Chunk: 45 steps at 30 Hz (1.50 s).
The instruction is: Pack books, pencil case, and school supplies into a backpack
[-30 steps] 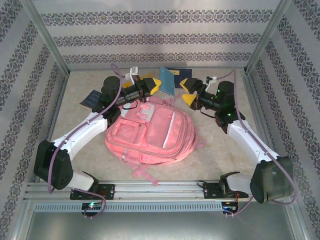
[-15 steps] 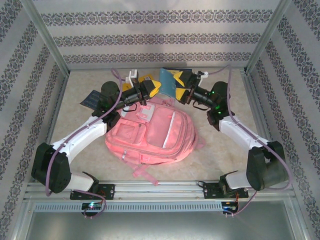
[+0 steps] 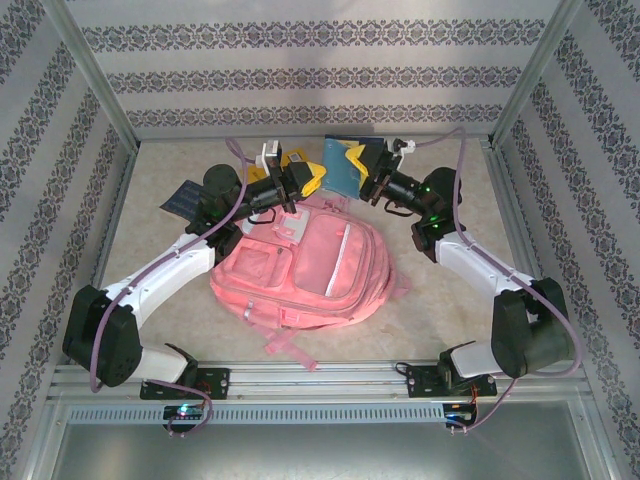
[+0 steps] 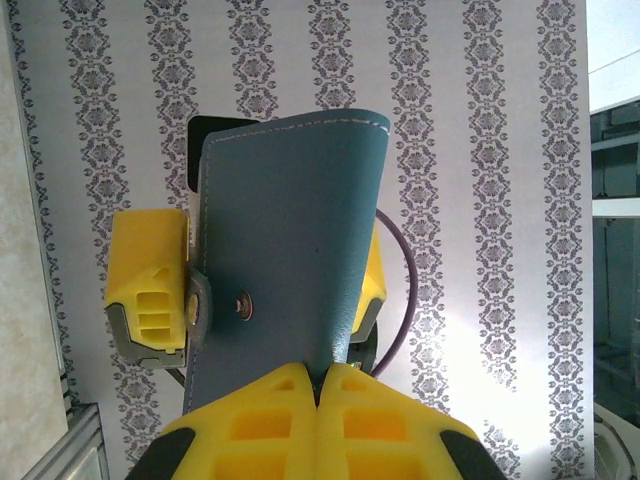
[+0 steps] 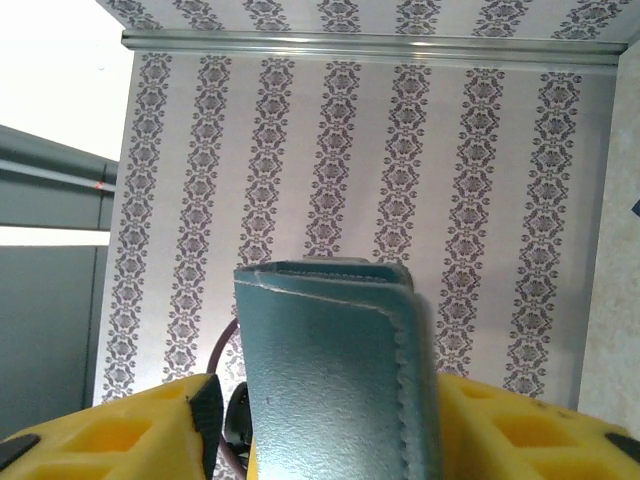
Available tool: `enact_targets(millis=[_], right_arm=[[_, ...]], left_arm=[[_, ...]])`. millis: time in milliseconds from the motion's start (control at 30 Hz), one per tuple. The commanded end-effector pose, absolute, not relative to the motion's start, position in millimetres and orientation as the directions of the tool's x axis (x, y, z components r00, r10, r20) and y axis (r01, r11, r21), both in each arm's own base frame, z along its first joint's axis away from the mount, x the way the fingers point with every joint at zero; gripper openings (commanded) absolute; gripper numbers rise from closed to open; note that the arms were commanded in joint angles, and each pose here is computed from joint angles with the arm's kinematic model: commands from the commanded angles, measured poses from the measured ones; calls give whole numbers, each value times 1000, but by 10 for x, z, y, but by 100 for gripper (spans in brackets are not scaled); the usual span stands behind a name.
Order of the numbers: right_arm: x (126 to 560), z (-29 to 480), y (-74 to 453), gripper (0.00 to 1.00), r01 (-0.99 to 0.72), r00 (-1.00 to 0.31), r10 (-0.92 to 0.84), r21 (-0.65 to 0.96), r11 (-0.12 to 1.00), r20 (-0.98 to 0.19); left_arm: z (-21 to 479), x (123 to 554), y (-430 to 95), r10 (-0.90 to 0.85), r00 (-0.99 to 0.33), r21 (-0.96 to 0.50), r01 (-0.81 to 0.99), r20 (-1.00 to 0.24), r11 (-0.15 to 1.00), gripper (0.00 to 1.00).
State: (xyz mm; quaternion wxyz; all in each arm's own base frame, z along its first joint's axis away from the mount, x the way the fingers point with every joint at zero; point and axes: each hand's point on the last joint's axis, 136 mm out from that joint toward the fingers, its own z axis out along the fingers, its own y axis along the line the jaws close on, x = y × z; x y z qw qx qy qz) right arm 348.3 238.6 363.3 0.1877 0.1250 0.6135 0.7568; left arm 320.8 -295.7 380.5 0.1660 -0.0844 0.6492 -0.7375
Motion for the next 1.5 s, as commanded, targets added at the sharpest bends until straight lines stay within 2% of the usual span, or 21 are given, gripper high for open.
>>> enact_targets(millis=[0, 167, 233, 300, 367, 400, 500, 567, 600, 700, 867, 1033, 1200, 1467], right_arm=[[3302, 3776, 2361, 49, -194, -904, 417, 960, -202, -95], [3137, 3811, 2369, 41, -213, -915, 385, 956, -200, -123], [3107, 3811, 2356, 32, -218, -913, 387, 957, -193, -130], [3100, 3791, 2342, 18, -218, -909, 396, 959, -182, -132], [3107, 3796, 2315, 9, -223, -903, 407, 959, -178, -134], [3121, 3776, 2293, 7, -220, -899, 417, 960, -173, -131], [3131, 3697, 2210, 1, -218, -881, 451, 969, -120, -142], [3139, 3499, 2075, 2, -180, -849, 506, 984, -6, -153], [3124, 3378, 1965, 1, -160, -821, 543, 984, 76, -176], [3013, 2970, 1600, 1, -46, -750, 618, 950, 309, -238], [2665, 2290, 1226, 0, 180, -752, 610, 811, 556, -251], [2419, 1962, 1040, 0, 258, -756, 598, 720, 644, -265], [2256, 1705, 832, 0, 301, -768, 559, 596, 744, -311], [2144, 1567, 807, 0, 308, -783, 543, 570, 762, -304]], left_arm=[[3910, 3077, -2957, -332, -935, -978, 172, -123, -121, 0], [3836, 3070, -2962, -327, -938, -983, 155, -114, -102, 0], [3824, 3062, -2971, -320, -941, -984, 152, -115, -93, 0], [3801, 3060, -2975, -314, -942, -985, 149, -116, -83, 0], [3755, 3044, -2990, -299, -947, -988, 142, -117, -61, 0], [3726, 3032, -2994, -290, -949, -989, 141, -124, -39, 4], [3610, 2990, -2981, -270, -950, -987, 148, -160, 65, 27], [3529, 2954, -2966, -248, -950, -978, 160, -190, 138, 39], [3484, 2937, -2958, -233, -950, -969, 167, -207, 180, 41], [3244, 2916, -2910, -189, -952, -930, 173, -242, 323, 44], [2736, 2829, -2925, -78, -966, -835, 170, -246, 524, 44], [2361, 2759, -3186, 53, -969, -759, 222, -241, 612, 45], [2010, 2864, -3312, 101, -963, -700, 250, -248, 669, 46], [1619, 2946, -3535, 152, -965, -691, 258, -212, 675, 44]])
